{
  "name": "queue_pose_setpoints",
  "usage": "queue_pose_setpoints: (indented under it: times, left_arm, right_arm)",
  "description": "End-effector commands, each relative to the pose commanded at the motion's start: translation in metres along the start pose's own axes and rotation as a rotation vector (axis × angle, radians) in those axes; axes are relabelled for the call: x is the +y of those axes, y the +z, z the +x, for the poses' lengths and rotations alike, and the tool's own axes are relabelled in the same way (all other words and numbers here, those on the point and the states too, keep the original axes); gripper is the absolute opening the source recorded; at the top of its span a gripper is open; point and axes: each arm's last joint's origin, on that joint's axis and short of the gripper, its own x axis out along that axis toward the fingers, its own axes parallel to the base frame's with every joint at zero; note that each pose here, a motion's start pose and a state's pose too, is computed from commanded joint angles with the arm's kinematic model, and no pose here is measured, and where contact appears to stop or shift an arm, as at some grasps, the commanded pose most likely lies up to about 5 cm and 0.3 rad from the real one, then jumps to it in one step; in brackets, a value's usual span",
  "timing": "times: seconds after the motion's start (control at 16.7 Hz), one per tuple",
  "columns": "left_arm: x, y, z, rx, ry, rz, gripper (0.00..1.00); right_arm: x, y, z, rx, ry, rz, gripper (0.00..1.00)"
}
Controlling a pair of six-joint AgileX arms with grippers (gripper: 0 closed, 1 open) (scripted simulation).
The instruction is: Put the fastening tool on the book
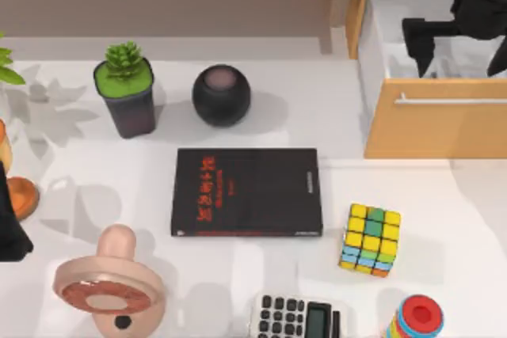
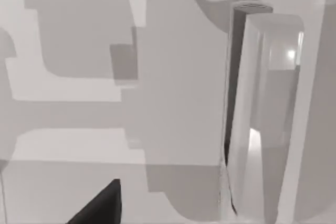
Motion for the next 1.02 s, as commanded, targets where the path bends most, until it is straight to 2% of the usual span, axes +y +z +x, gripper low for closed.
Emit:
queue_pose_setpoints:
  times: [0.78, 1.02]
  left_arm:
    - [0.0, 0.0, 0.0, 0.0, 0.0, 0.0, 1.0]
    - [0.0, 0.0, 0.0, 0.0, 0.0, 0.0, 1.0]
  right_arm:
    - [0.001, 0.002, 0.046, 0.0, 0.0, 0.0, 1.0]
    - [0.001, 0.002, 0.046, 0.0, 0.0, 0.0, 1.0]
